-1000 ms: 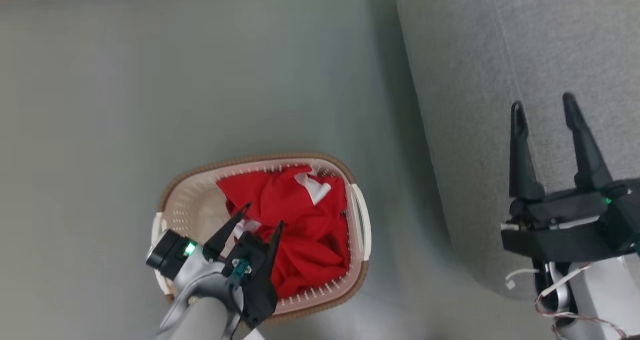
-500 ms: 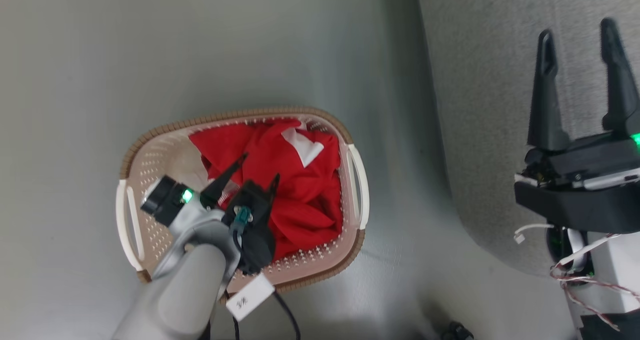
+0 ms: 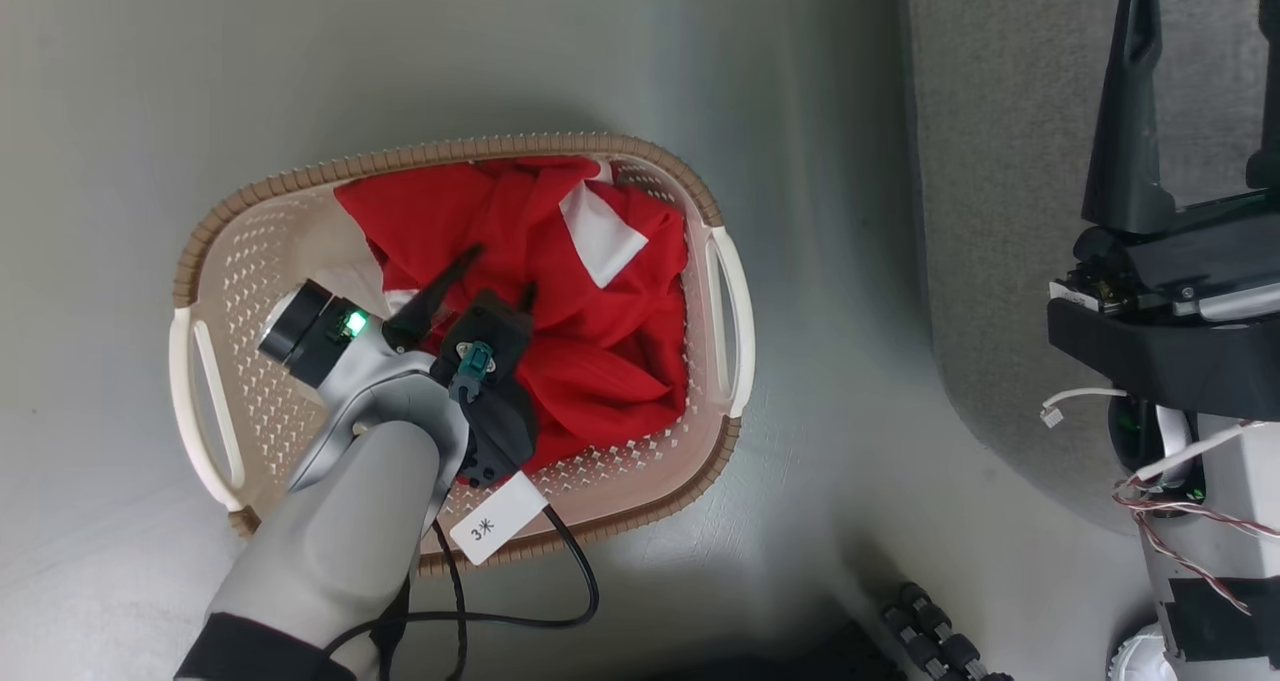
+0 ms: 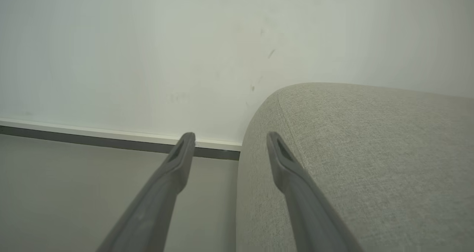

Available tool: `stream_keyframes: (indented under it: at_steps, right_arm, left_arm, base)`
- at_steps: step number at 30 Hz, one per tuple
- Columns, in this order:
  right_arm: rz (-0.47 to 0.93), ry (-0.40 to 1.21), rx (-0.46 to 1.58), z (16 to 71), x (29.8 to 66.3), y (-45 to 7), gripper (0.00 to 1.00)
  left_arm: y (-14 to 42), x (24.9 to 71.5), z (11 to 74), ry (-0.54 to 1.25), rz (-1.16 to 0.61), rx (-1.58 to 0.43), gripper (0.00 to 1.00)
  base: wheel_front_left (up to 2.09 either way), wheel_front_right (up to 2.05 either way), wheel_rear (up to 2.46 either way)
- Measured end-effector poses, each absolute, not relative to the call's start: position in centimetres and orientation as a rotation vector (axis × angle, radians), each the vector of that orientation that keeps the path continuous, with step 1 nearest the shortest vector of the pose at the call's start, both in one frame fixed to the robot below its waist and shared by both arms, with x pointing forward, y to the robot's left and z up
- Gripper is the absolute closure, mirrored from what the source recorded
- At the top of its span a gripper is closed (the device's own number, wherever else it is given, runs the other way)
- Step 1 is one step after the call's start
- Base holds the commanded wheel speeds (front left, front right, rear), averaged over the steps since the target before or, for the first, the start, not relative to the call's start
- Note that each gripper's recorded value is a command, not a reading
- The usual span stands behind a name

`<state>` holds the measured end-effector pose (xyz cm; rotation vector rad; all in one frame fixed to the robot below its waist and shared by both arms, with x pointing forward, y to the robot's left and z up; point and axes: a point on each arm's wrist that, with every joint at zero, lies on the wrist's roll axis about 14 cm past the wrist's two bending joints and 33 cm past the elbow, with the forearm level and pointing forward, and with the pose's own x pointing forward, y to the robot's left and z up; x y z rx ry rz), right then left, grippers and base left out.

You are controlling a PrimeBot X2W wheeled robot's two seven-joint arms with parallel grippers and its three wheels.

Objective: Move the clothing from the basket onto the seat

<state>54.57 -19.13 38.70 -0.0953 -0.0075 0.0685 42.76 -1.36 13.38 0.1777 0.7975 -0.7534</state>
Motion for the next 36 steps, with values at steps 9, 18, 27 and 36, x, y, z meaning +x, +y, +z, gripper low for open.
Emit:
stream_keyframes:
  at_steps: [9, 18, 27, 36]
  right_arm:
    - [0.081, -0.001, -0.089, 38.8, 54.8, -18.4, 0.00]
    - [0.114, 0.000, -0.070, 40.1, 54.4, -17.4, 0.00]
    - [0.137, -0.007, -0.052, 41.9, 53.7, -16.5, 0.00]
    - [0.166, 0.006, -0.027, 43.3, 52.4, -15.1, 0.00]
  left_arm:
    - [-1.4, 43.8, 14.9, 0.734, -0.758, 0.186, 1.00]
    - [-0.7, 45.3, 18.3, 0.666, -0.717, 0.159, 1.00]
    - [-0.6, 47.8, 23.9, 0.542, -0.673, 0.103, 1.00]
    - [-1.4, 50.9, 33.5, 0.304, -0.662, 0.052, 1.00]
  base:
    - [0.00, 0.00, 0.00]
    - [0.00, 0.00, 0.00]
    - [0.00, 0.00, 0.00]
    - [0.00, 0.00, 0.00]
